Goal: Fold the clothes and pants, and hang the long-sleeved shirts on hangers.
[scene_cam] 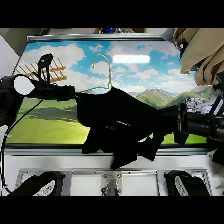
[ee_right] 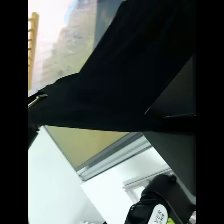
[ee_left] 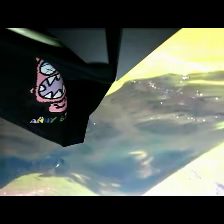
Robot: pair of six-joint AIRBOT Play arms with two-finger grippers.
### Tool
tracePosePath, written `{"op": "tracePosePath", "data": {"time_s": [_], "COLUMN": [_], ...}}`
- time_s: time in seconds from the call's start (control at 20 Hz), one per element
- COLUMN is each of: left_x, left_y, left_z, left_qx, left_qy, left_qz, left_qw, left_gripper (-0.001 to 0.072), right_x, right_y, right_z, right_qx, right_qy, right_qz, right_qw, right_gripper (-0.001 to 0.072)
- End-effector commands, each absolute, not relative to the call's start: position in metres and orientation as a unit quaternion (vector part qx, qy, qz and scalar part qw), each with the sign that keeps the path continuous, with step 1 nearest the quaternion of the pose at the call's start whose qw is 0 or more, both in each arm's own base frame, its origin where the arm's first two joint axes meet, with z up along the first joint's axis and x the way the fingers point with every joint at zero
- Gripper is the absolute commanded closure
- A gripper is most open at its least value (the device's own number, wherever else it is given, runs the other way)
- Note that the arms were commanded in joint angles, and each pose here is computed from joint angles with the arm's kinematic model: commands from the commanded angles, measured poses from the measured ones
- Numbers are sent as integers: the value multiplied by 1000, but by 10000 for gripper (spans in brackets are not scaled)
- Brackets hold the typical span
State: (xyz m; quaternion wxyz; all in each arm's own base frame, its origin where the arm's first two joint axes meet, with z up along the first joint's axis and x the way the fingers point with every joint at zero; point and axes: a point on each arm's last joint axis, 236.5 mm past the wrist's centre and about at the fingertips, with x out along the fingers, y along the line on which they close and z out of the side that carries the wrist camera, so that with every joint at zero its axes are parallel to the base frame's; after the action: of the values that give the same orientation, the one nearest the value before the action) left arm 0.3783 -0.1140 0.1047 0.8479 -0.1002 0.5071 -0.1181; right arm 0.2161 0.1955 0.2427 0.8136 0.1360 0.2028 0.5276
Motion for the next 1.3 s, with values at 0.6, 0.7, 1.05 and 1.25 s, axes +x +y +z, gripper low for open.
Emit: {"op": "tracePosePath", "data": {"time_s": [0.6,0.7,1.05,1.25], "left_x": [383,390,390,381], "left_y": [-148,-161,-196,-203], "left_z": [196,206,223,191], "left_qx": [32,47,74,94], "left_qy": [502,495,471,500], "left_qz": [-231,-247,-286,-301], "left_qw": [833,832,831,807], "left_gripper": [690,691,690,655], "right_x": [166,160,168,181], "right_y": [196,201,206,207], "right_z": [197,208,232,248], "right_qx": [104,120,143,174], "right_qy": [330,319,277,250], "right_qz": [563,581,586,583], "right_qw": [751,739,747,753], "right_gripper": [700,700,700,700]}}
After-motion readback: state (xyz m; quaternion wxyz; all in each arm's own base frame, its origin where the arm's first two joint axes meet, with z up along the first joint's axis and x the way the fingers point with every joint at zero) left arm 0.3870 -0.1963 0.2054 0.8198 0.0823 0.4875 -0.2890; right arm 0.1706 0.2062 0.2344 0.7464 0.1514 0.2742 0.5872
